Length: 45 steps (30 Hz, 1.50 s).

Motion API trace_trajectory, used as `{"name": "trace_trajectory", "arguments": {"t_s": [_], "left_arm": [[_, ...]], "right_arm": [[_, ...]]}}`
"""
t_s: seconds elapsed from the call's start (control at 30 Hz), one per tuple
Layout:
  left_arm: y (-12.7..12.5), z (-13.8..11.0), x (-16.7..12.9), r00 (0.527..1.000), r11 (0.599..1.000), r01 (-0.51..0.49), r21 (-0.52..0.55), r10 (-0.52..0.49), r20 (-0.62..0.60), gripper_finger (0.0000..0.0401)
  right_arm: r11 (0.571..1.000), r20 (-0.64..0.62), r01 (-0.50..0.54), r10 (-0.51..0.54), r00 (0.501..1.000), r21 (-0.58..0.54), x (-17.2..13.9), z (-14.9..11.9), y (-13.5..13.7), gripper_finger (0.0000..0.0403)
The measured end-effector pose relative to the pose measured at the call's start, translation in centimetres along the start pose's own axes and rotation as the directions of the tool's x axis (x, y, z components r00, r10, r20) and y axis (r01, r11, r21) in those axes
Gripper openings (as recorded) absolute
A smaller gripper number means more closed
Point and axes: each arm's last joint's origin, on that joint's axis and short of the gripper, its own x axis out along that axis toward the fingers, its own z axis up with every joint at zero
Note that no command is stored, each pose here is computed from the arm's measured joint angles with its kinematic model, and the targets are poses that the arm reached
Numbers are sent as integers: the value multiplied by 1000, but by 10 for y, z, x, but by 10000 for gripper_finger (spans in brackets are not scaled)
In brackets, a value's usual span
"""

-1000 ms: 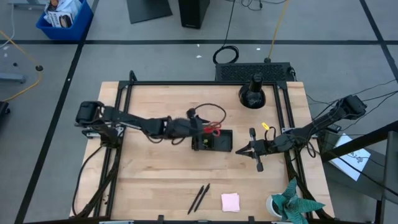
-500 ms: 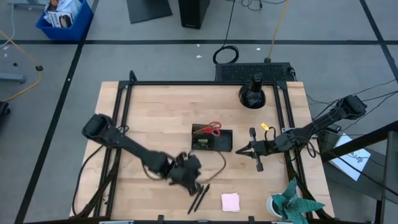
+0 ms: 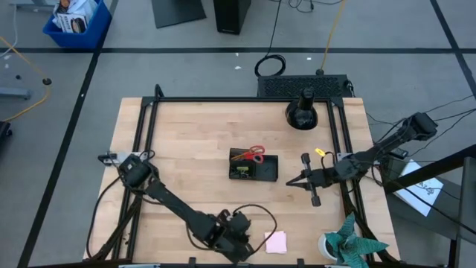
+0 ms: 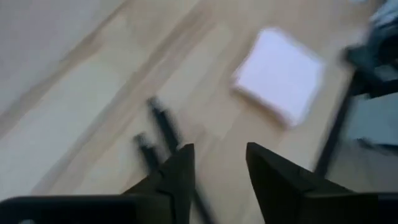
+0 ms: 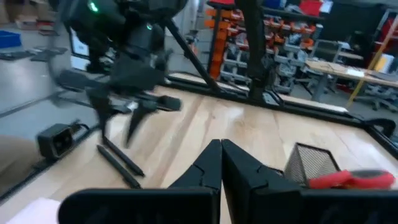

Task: Pick and place office supplies into organizer
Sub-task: Put the black pen into the black desk organizer

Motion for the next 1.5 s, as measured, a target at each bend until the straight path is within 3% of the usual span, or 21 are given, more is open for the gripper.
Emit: {"name": "trace_trajectory", "arguments": {"t_s": [0.2,0.4,0.6,0.87,1.5], "left_arm": [[-8,-2,-15,982,988,-142,-64,132,-138,159],[-12,10,-18,983,985,-127,-119,109,-145,159],[-1,10,1,962,978,-196,-77,176,-206,159],[6,16,8,957,979,-201,-37,188,-220,159],[17,-3,44,913,970,-239,45,241,-330,159]], "right_arm": [[998,21,-49,49,999,-33,-14,6,4,0],[996,53,-55,59,997,-75,-22,11,3,0],[994,70,-50,57,996,-99,-24,13,2,0],[993,61,-51,57,996,-102,-24,12,2,0],[989,-38,-67,62,997,-131,-24,2,2,0]]}}
